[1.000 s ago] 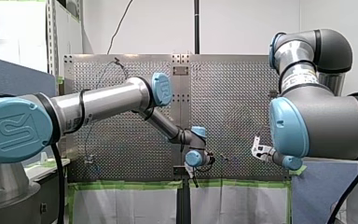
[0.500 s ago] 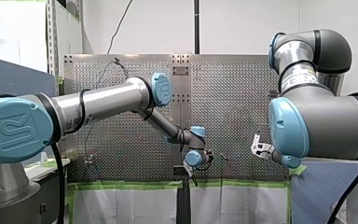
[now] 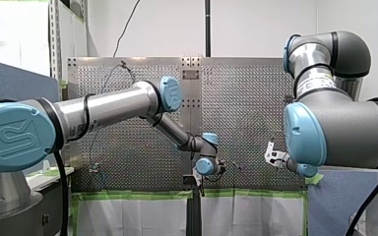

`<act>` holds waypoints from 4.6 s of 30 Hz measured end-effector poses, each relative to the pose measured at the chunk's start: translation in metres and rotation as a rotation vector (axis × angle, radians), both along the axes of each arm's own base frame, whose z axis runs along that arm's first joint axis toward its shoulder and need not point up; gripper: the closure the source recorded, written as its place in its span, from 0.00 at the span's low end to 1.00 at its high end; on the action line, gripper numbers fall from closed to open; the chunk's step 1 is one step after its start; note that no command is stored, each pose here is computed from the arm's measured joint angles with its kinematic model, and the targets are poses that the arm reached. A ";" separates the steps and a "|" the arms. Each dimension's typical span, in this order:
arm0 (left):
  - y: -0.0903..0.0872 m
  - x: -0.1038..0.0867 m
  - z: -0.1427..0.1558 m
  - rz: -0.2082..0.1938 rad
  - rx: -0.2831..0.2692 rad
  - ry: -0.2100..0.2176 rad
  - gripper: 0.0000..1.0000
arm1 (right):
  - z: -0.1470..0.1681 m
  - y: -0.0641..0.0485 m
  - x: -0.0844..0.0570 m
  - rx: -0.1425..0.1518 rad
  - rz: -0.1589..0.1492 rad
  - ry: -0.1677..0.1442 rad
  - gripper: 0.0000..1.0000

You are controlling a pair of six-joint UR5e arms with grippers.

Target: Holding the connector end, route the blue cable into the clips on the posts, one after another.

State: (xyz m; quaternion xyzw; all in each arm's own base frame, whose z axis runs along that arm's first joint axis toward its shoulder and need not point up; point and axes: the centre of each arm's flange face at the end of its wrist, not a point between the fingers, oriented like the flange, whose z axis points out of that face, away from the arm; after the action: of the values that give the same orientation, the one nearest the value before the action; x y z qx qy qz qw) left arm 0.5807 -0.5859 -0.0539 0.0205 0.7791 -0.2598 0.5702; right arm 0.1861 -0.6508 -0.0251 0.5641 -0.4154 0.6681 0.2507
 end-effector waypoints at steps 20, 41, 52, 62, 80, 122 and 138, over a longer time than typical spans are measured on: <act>0.005 -0.018 -0.005 -0.046 0.204 0.048 0.00 | -0.003 0.002 0.001 0.008 0.002 0.001 1.00; -0.009 -0.068 0.031 -0.239 0.274 0.089 0.00 | -0.010 0.005 0.001 0.026 -0.002 0.012 1.00; -0.023 -0.085 0.030 -0.259 0.251 0.054 0.00 | -0.012 0.006 0.001 0.031 -0.001 0.012 1.00; -0.027 -0.082 0.033 -0.228 0.219 0.020 0.00 | -0.014 0.006 0.000 0.033 -0.002 0.012 1.00; -0.028 -0.082 0.033 -0.217 0.188 0.037 0.00 | -0.017 0.005 -0.004 0.036 -0.009 0.011 1.00; -0.030 -0.086 0.055 -0.190 0.187 -0.030 0.00 | -0.018 0.005 -0.008 0.040 -0.015 0.007 1.00; 0.002 -0.074 0.120 -0.003 0.085 -0.129 0.00 | -0.018 0.005 -0.006 0.040 -0.011 0.005 1.00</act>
State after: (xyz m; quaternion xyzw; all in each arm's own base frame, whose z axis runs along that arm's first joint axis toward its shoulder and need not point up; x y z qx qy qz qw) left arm 0.5064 -0.5836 0.0665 0.0626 0.7508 -0.2258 0.6176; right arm 0.1800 -0.6457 -0.0432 0.5685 -0.4313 0.6566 0.2441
